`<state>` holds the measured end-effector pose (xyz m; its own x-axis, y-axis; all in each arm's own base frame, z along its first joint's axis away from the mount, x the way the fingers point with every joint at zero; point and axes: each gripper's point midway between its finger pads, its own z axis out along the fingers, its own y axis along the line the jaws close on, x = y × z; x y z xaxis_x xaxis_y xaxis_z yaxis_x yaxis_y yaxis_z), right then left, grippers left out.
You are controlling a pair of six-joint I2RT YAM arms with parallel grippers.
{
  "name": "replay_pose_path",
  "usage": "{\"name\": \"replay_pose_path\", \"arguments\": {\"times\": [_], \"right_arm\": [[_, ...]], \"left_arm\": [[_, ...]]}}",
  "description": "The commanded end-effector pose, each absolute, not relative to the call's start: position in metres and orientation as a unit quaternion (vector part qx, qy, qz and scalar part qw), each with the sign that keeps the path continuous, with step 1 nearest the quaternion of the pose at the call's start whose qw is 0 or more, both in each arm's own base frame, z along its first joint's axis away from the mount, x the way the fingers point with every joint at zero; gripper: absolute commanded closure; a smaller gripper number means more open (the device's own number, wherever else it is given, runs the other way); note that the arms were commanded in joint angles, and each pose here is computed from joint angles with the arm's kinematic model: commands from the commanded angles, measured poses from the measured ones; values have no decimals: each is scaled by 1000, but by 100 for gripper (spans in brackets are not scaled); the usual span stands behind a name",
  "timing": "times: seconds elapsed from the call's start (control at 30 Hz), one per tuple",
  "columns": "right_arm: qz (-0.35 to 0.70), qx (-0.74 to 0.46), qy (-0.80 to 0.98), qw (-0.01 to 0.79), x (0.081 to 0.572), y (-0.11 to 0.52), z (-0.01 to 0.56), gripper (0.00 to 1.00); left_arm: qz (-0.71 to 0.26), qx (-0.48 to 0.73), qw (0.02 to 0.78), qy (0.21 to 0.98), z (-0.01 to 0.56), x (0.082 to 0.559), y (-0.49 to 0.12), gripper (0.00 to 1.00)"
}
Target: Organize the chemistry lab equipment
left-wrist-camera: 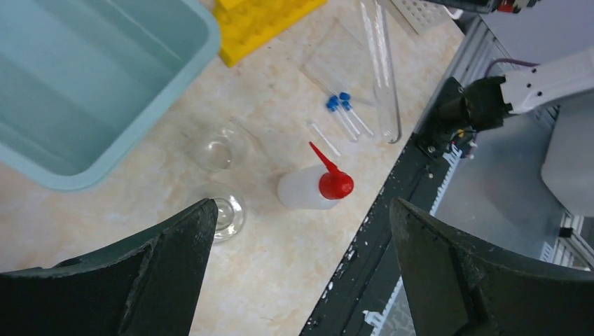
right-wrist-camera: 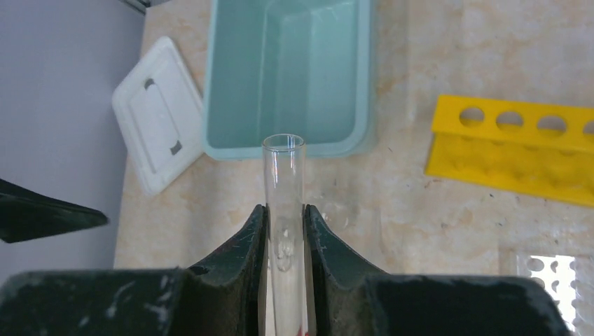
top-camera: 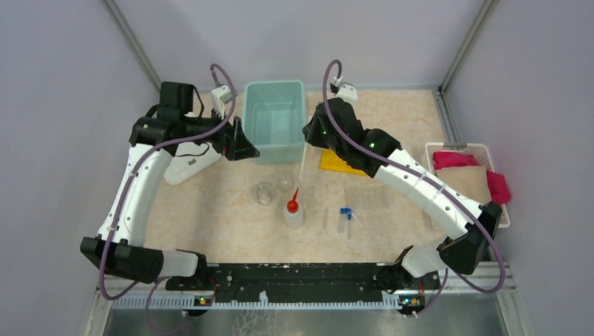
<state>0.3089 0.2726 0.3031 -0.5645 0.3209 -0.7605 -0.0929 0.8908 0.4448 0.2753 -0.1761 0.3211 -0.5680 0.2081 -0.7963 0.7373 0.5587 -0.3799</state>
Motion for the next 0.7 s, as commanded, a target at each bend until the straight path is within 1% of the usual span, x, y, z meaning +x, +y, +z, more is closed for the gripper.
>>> {"name": "replay_pose_path", "arguments": {"times": [0.0,0.3,0.4,0.67], "right_arm": [[286,52,802,523,316,305,363,100],[334,57,773,537,317,349,388,100],[352,59,767,533,316,359,393,100],[384,75,766,510,310,367,391,100]], "left_arm": [[-407,336,356,771,324,253,-203,1],[-430,338,331,769,305,241,-222,2],[-431,347,330,765,303,241,-228,7],[-444,347,317,762,302,241,-234,27]]}}
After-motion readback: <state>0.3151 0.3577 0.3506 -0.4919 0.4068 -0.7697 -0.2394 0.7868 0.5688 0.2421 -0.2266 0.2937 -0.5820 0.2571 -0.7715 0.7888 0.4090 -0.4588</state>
